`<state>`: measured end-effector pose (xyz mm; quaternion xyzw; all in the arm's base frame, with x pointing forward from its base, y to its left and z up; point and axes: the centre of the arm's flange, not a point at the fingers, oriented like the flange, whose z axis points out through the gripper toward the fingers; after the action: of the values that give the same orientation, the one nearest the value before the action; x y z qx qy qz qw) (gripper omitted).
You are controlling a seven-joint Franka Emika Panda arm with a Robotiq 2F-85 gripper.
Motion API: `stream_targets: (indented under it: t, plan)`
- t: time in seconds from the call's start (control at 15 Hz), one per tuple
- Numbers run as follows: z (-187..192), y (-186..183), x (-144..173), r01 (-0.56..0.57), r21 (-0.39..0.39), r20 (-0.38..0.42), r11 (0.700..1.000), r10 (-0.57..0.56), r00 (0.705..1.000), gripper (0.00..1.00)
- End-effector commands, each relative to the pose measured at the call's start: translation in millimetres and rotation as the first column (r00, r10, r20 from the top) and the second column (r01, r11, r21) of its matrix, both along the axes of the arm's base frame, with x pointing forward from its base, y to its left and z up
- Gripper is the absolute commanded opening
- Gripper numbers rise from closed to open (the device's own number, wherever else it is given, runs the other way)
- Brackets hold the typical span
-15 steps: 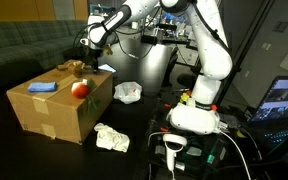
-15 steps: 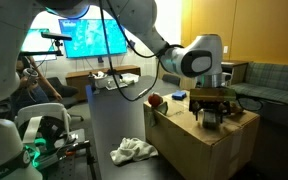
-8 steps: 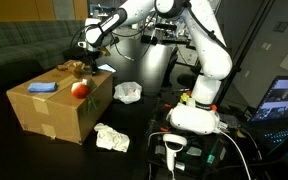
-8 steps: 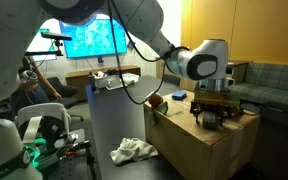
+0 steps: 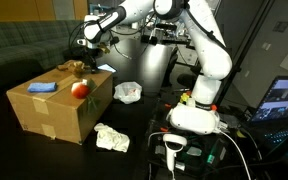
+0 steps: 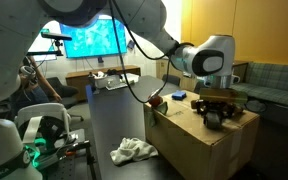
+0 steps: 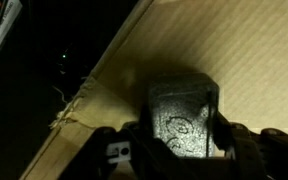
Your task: Put the objects on the box onto the table and the objects on the table on to the box
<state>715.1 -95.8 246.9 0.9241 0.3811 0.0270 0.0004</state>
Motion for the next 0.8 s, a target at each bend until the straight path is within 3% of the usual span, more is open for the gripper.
stream_targets:
  t: [0.0,0.4,0.73]
  plan:
    - [1,0,1,-0.020,0.014,-0.016,1.000,0.020,1.000,0.33]
    - [5,3,-24,-0.036,-0.003,-0.062,0.999,0.036,0.997,0.33]
    - [14,2,-61,0.045,-0.043,-0.061,0.998,-0.047,0.997,0.33]
